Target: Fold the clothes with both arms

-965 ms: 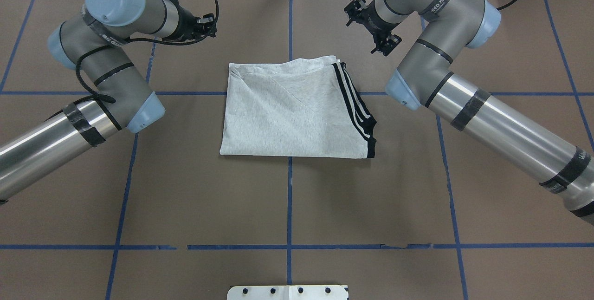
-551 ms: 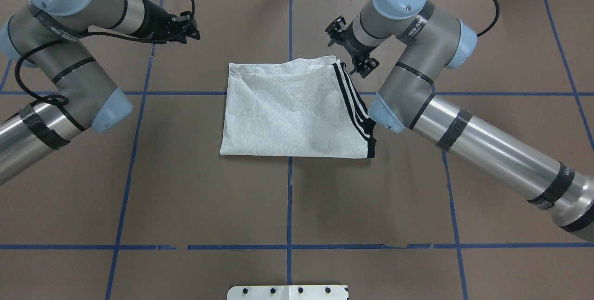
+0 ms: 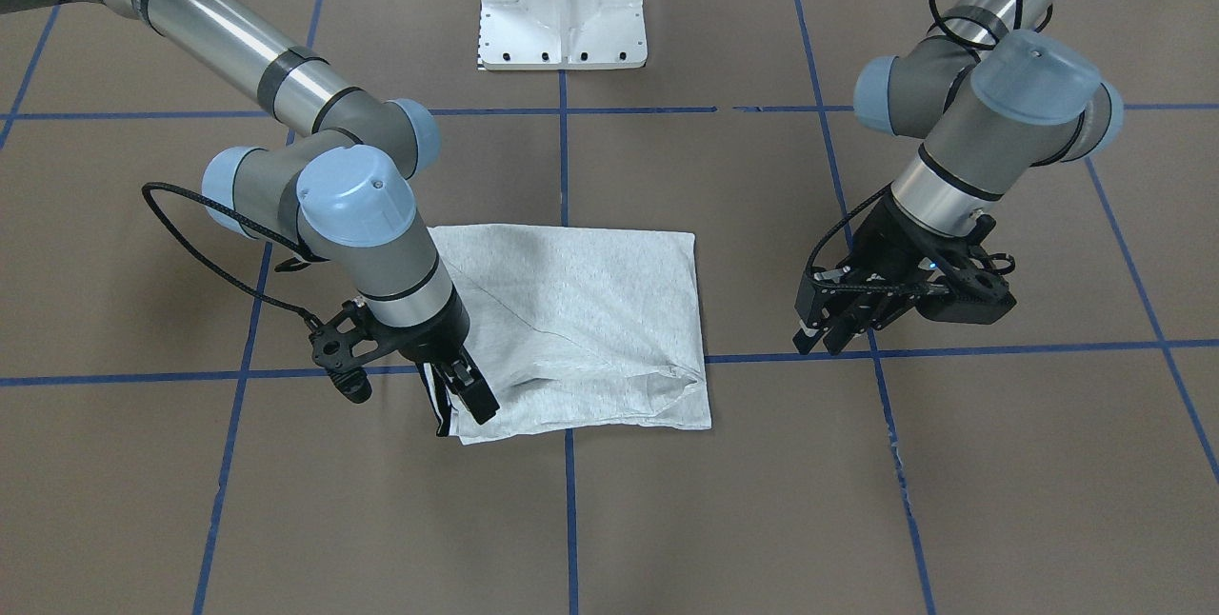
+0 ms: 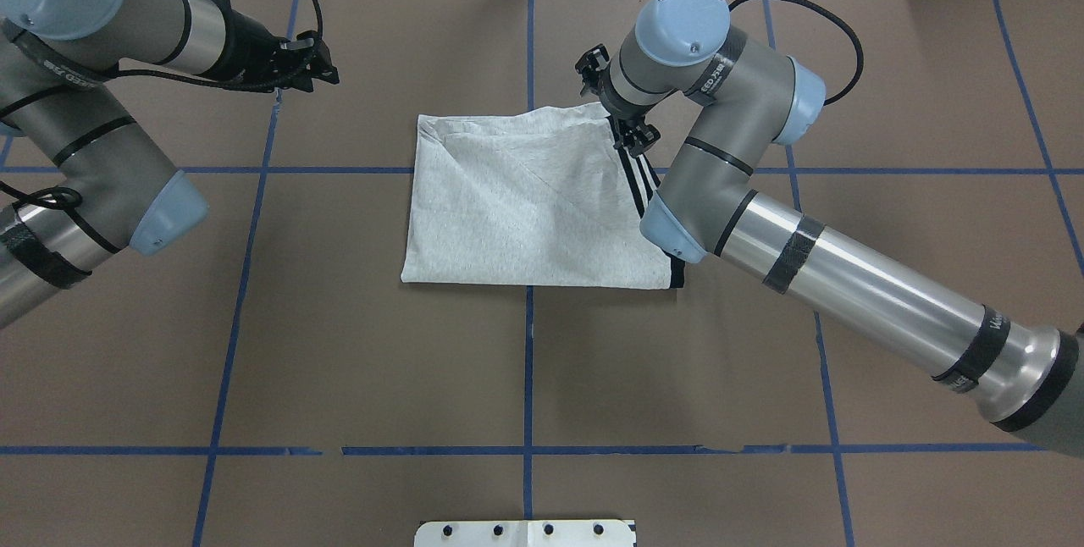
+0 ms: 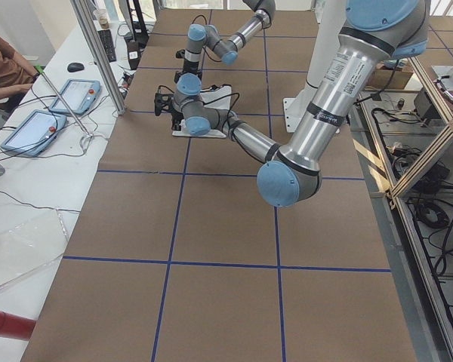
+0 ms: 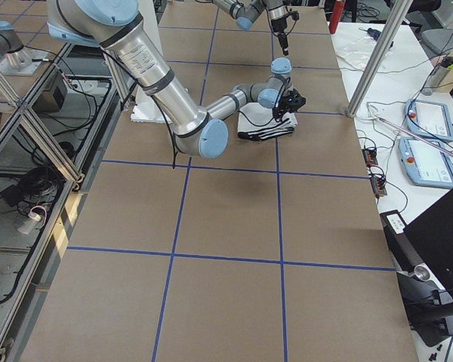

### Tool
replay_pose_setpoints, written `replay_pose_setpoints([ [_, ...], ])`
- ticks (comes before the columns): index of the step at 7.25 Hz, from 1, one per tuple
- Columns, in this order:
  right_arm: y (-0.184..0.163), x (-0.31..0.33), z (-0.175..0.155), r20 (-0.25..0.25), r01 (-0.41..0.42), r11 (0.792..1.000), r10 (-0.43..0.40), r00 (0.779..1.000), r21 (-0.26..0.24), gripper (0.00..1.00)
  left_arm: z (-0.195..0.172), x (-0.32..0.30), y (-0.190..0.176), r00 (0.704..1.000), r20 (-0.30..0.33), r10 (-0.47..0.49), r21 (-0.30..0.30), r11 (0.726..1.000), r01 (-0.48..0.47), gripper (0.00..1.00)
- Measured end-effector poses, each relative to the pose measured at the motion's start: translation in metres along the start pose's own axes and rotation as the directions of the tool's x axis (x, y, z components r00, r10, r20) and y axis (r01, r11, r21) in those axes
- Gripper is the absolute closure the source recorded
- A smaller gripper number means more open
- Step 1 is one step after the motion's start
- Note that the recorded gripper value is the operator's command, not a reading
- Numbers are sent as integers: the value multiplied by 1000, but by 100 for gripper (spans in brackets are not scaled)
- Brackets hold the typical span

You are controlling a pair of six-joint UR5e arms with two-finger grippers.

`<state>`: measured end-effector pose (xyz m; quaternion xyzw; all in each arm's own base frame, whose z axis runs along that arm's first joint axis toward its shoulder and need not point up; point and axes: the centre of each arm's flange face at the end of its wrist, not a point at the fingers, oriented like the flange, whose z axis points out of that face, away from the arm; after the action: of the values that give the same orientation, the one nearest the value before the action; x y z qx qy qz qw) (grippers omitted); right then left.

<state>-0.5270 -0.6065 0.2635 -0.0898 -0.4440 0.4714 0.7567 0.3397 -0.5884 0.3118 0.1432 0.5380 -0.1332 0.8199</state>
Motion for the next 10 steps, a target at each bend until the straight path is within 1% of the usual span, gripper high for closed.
replay_pose_setpoints([
  [1, 5, 2, 3, -4, -5, 1000, 5, 1000, 1, 6, 1, -1, 0, 1000, 2, -1, -1, 1000, 1, 54],
  [2, 10, 5, 6, -14, -6, 1000, 6, 1000, 2, 23, 1, -2, 0, 1000, 4, -3, -2, 1000, 3, 54],
  [3, 16, 9, 10, -25, -8, 1000, 8, 1000, 3, 79, 2, -3, 0, 1000, 4, -5, -2, 1000, 5, 54],
  [4, 18, 11, 12, -29, -17, 1000, 17, 999, 8, 100, 2, -3, 1, 1000, 4, -7, -2, 1000, 7, 54],
  [6, 16, 11, 11, -22, -23, 1000, 23, 999, 16, 100, 2, -3, 1, 1000, 4, -9, -3, 1000, 9, 53],
  [8, 6, 6, 8, -14, -7, 1000, 7, 1000, 25, 100, 3, -3, 1, 1000, 5, -9, -4, 1000, 9, 53],
  [10, -8, 1, 11, -18, 10, 999, -10, 1000, 51, 100, 3, -3, 1, 1000, 5, -11, -4, 1000, 11, 53],
])
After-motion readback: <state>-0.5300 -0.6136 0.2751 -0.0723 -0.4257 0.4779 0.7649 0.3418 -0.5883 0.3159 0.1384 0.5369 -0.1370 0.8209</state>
